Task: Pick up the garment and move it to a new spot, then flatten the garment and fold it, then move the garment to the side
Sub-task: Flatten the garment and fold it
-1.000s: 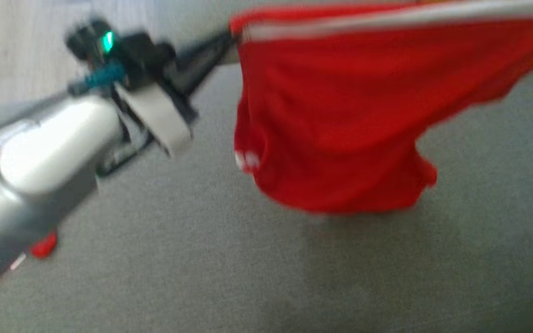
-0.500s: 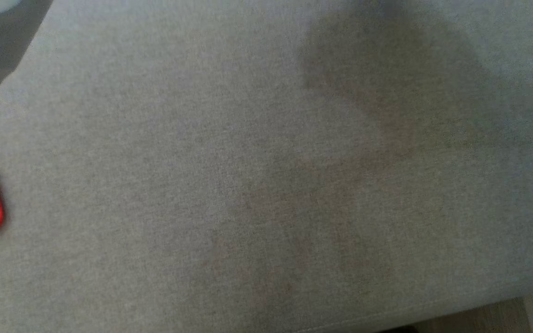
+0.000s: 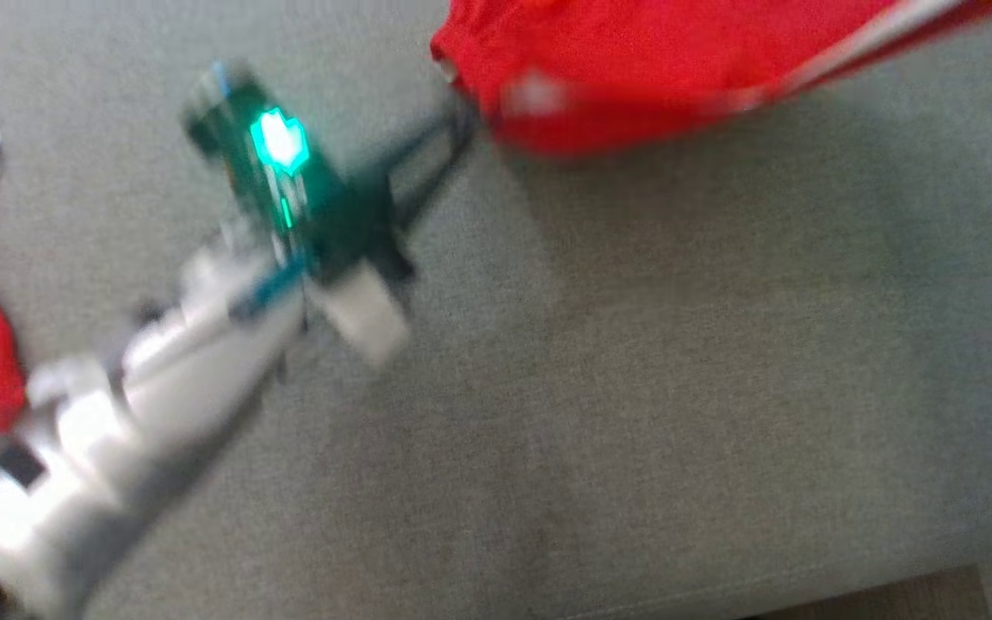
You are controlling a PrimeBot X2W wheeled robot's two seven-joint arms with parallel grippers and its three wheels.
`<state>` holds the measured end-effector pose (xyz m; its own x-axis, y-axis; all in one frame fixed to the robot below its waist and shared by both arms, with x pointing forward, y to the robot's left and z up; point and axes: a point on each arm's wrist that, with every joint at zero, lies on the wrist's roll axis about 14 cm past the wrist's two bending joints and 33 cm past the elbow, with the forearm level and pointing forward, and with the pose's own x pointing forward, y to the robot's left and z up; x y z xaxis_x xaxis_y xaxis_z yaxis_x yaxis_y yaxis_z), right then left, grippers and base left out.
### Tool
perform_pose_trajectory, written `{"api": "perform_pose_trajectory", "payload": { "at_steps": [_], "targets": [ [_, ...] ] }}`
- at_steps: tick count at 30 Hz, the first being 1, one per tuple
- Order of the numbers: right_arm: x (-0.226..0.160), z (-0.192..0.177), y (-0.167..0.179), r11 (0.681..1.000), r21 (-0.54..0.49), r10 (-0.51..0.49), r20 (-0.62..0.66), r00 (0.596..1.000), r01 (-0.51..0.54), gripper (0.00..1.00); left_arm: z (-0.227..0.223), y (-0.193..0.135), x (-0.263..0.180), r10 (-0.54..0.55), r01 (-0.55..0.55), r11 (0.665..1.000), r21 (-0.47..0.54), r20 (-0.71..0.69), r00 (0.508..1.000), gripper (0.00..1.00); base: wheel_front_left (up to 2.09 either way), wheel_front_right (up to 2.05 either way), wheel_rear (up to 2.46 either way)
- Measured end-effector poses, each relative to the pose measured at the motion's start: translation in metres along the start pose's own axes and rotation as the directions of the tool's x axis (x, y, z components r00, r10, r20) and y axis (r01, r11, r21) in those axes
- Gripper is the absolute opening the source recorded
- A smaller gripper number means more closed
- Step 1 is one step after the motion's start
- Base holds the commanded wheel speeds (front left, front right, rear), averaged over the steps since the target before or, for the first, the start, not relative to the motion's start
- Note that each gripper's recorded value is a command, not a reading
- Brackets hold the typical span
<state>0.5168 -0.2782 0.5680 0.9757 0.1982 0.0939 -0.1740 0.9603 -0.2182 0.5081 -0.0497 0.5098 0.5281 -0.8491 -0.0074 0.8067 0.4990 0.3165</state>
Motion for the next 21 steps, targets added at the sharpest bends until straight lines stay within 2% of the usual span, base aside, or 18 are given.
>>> {"api": "perform_pose_trajectory", "payload": {
  "at_steps": [3, 8, 12, 21],
  "targets": [
    [-0.038, -0.021, 0.005, 0.999, 0.045, -0.013, -0.073, 0.997, 0.016, 0.0, -0.014, -0.047, -0.027, -0.051, 0.046, 0.994, -0.103, -0.041, 0.998, 0.0, 0.0, 0.0, 0.0],
    [-0.118, -0.066, 0.02, 0.986, 0.155, -0.021, -0.242, 0.97, 0.06, 0.0, -0.038, -0.122, -0.081, -0.141, 0.1, 0.961, -0.256, -0.145, 0.979, 0.0, 0.0, 0.0, 0.0],
    [-0.175, -0.076, 0.025, 0.97, 0.214, -0.037, -0.322, 0.946, 0.111, 0.0, -0.034, -0.156, -0.106, -0.161, 0.102, 0.944, -0.312, -0.171, 0.972, 0.0, 0.0, 0.0, 0.0],
    [-0.226, -0.057, 0.023, 0.965, 0.214, -0.075, -0.332, 0.94, 0.153, 0.0, -0.024, -0.201, -0.134, -0.215, 0.118, 0.914, -0.389, -0.217, 0.952, 0.0, 0.0, 0.0, 0.0]
  ]
}}
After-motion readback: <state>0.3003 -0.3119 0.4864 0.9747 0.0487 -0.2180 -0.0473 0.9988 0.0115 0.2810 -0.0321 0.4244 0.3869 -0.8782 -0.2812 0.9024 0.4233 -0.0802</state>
